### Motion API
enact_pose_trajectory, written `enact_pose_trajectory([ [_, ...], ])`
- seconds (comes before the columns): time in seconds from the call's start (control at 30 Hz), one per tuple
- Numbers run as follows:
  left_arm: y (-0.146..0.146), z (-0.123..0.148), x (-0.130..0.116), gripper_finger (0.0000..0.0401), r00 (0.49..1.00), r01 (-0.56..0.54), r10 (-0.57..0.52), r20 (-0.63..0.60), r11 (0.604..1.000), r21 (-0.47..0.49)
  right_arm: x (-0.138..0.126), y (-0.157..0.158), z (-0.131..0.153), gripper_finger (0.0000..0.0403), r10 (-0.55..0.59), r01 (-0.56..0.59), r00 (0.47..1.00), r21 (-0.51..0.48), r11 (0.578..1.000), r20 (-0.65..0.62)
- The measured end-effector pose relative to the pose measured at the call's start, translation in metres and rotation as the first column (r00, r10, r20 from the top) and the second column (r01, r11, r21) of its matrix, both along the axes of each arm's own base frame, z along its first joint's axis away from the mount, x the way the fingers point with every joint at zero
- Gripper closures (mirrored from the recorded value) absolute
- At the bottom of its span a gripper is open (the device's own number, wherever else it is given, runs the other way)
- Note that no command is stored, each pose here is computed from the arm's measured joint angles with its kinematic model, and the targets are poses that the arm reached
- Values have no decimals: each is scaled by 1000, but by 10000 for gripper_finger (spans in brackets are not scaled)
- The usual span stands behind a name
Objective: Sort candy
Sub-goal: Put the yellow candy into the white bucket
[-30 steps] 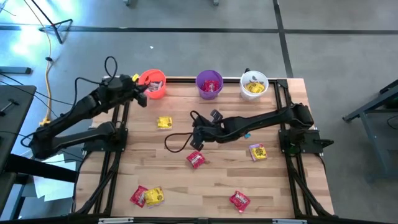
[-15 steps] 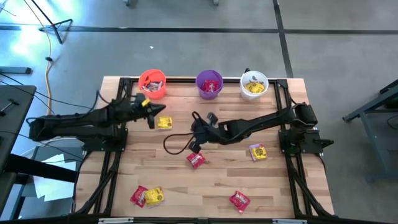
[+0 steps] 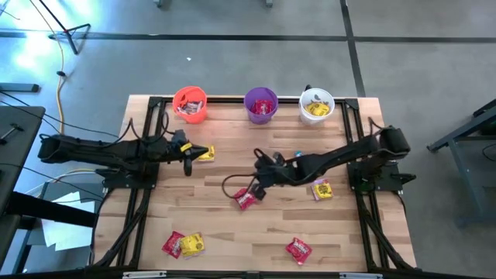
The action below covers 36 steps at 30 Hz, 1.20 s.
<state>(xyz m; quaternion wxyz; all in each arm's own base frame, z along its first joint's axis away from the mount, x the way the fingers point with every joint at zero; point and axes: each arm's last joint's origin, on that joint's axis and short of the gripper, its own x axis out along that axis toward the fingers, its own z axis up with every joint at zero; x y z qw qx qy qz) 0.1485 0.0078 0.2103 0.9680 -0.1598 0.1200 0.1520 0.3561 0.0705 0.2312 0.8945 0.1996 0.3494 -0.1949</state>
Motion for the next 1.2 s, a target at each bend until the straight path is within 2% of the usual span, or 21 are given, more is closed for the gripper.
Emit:
enact_pose_trajectory([
  [0.1,-3,-1,0,401,1000,22,-22,-5,1000,0,-23,0,-4,403,9,-6,999,89,996,-36],
  [0.23,-6,-2,1,401,999,40,-40,-20,999,-1,-62,7,-10,403,-5,42,985,206,978,-174],
  [0.43,-6,-6,2,401,999,25,-27,-42,999,-39,-118,19,-15,403,-52,189,906,292,938,-420],
  [0.5,-6,-7,3,401,999,21,-23,-45,999,-38,-132,21,-19,402,-92,260,875,299,918,-476],
  [0.57,-6,-8,4,401,998,8,-10,-56,999,-34,-140,24,-24,396,-92,281,861,317,906,-499],
  [0.7,-5,-10,5,401,998,-8,6,-65,999,-31,-152,29,-37,360,-119,331,830,310,891,-545],
  [0.9,-5,-12,7,401,997,-29,24,-77,998,-55,-171,23,-62,265,-222,453,745,233,860,-629],
  [1.0,-5,-14,8,401,996,-29,24,-89,998,-54,-178,19,-71,231,-248,478,723,209,853,-644],
  [1.2,-5,-15,9,401,995,-34,28,-95,998,-62,-184,15,-83,215,-265,482,714,181,857,-648],
])
